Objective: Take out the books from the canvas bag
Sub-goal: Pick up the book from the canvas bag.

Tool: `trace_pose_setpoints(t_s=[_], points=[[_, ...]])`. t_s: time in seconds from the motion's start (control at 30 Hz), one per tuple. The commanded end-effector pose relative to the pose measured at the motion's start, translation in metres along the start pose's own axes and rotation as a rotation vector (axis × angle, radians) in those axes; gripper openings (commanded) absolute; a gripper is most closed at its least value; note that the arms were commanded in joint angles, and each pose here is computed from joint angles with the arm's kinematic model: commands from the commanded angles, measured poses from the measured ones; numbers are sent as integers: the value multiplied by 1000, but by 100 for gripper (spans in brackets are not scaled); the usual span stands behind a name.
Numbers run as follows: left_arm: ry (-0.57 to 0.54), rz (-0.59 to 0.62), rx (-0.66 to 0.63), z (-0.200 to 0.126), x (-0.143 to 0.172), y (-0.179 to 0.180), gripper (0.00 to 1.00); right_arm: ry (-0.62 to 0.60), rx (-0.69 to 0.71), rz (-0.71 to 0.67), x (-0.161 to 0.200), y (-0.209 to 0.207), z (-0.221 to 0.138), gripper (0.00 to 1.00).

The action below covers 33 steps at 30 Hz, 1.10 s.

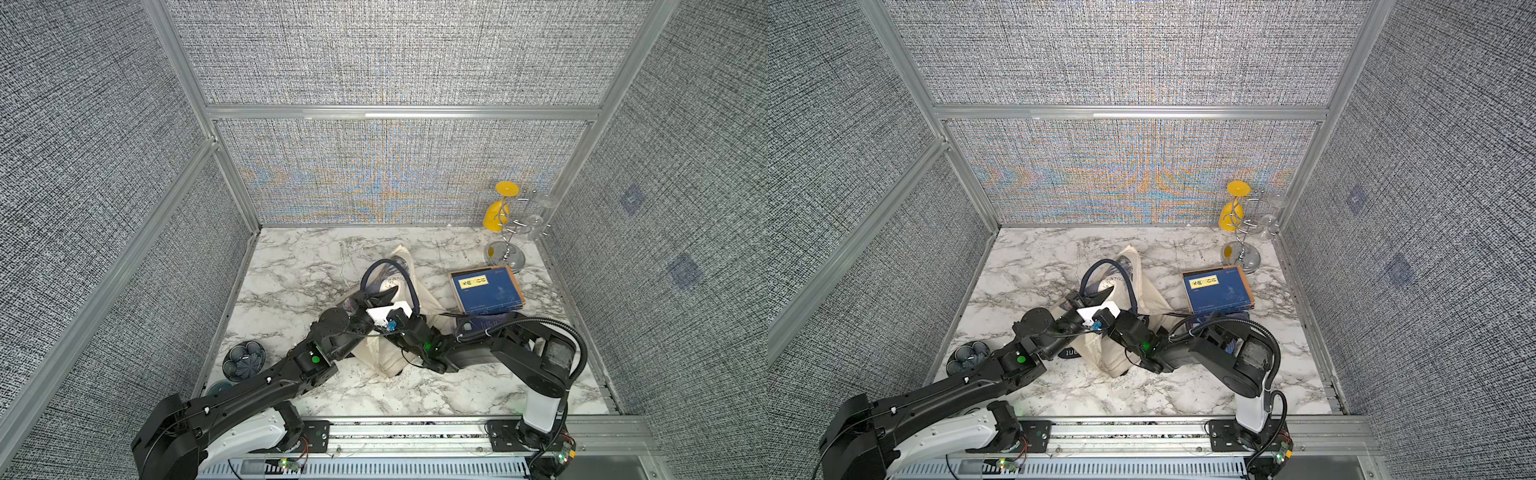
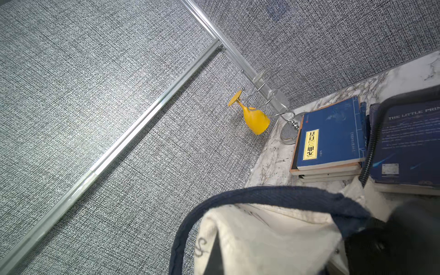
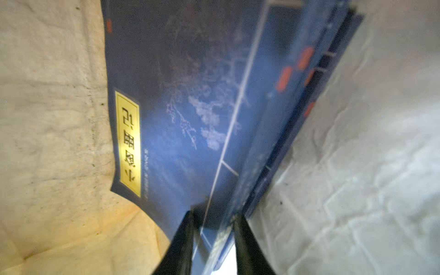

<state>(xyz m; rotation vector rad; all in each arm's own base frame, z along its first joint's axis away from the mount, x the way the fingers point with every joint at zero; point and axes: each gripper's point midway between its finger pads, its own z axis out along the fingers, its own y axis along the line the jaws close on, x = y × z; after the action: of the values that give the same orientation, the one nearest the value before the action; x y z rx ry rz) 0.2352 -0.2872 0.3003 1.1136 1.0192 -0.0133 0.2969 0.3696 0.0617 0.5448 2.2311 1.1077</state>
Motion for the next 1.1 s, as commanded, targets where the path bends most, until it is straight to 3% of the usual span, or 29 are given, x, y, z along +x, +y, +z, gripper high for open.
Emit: trace_pose_setpoints(t_s=[0.0, 0.3, 0.47, 0.57, 0.9, 1.07], points=[[-179, 21, -46, -4, -42, 18, 0, -12, 32, -50, -6, -2, 0, 20], [-138, 42, -14, 2, -33, 8, 0, 0, 5, -38, -11, 11, -1, 8], [-98, 57, -6, 7, -25, 5, 0, 13, 9, -71, -14, 22, -9, 7], [-68, 61, -7, 10, -20, 4, 0, 26, 18, -92, -14, 24, -12, 0], [22, 62, -29, 17, -6, 10, 0, 30, 42, -126, -17, 21, -23, 0], [39, 64, -17, 19, -3, 7, 0, 30, 42, -147, -18, 21, -27, 12]])
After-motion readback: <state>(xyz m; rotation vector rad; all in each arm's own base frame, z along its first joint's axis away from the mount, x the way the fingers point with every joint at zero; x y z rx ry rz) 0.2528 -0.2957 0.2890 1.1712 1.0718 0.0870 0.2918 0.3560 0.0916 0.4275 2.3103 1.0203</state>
